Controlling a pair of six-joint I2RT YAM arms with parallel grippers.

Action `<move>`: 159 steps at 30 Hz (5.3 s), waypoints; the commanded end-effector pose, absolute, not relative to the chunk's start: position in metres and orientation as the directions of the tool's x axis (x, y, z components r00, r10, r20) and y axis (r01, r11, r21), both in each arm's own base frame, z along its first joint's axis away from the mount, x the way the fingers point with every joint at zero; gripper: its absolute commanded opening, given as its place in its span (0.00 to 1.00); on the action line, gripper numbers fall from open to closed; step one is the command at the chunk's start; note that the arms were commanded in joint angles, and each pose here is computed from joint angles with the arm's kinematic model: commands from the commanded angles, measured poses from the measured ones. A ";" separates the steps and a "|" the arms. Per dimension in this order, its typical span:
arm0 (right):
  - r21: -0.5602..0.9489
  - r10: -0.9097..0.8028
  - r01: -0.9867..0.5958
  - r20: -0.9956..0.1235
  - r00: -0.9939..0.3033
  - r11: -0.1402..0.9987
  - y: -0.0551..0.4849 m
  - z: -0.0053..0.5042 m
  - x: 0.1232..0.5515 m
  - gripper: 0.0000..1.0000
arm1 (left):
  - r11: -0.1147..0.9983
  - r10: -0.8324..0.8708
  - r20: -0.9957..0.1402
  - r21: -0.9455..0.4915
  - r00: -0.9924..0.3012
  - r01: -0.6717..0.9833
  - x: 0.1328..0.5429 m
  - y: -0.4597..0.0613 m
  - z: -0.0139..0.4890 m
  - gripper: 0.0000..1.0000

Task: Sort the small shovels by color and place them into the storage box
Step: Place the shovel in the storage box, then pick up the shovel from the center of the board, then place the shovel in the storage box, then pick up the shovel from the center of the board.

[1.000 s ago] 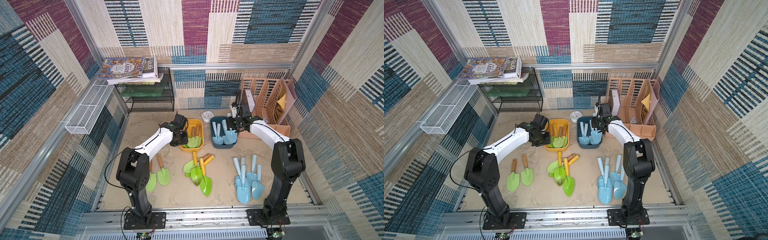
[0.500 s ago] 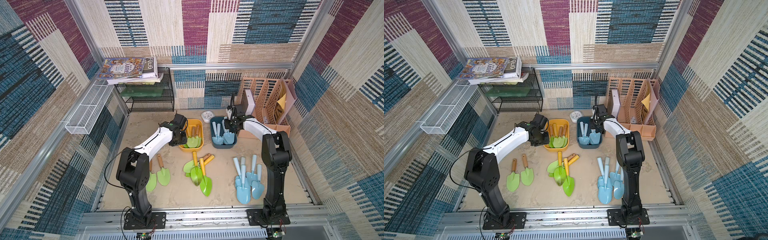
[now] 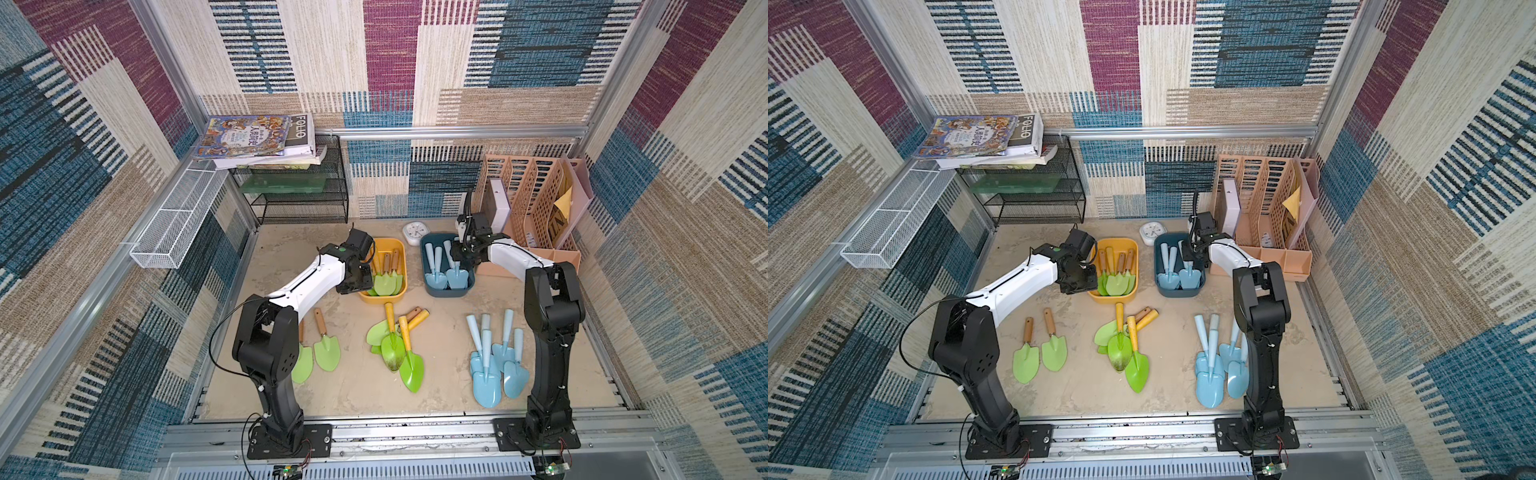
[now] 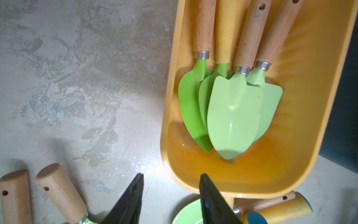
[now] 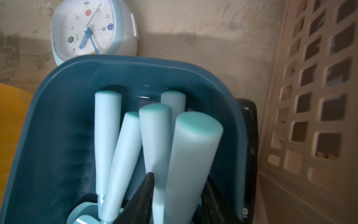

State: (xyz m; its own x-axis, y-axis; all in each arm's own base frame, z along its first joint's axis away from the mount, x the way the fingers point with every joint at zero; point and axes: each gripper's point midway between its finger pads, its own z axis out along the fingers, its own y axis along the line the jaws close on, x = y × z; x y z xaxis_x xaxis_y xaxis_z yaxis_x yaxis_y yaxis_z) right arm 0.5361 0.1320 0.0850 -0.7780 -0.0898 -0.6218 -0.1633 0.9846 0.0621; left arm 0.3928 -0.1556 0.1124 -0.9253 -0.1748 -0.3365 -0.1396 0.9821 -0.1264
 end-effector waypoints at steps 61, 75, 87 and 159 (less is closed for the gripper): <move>0.051 -0.206 -0.322 -0.673 -0.711 0.945 0.246 0.107 0.410 0.44 | 0.905 -0.425 -0.048 -0.020 -0.904 -0.424 0.293 -0.052 0.014 0.23; 0.025 -0.202 -0.297 -0.677 -0.707 0.955 0.238 0.114 0.412 0.44 | 0.934 -0.346 -0.169 -0.156 -0.923 -0.322 0.344 -0.079 0.087 0.00; 0.029 -0.147 -0.225 -0.673 -0.725 0.974 0.203 0.135 0.409 0.44 | 0.935 -0.212 -0.450 -0.350 -0.868 -0.047 0.468 -0.156 0.198 0.00; 0.189 0.213 0.160 -0.304 -0.928 0.969 0.091 0.049 0.226 0.44 | 0.973 -0.101 -0.343 -0.230 -0.934 -0.020 0.392 -0.201 0.124 0.47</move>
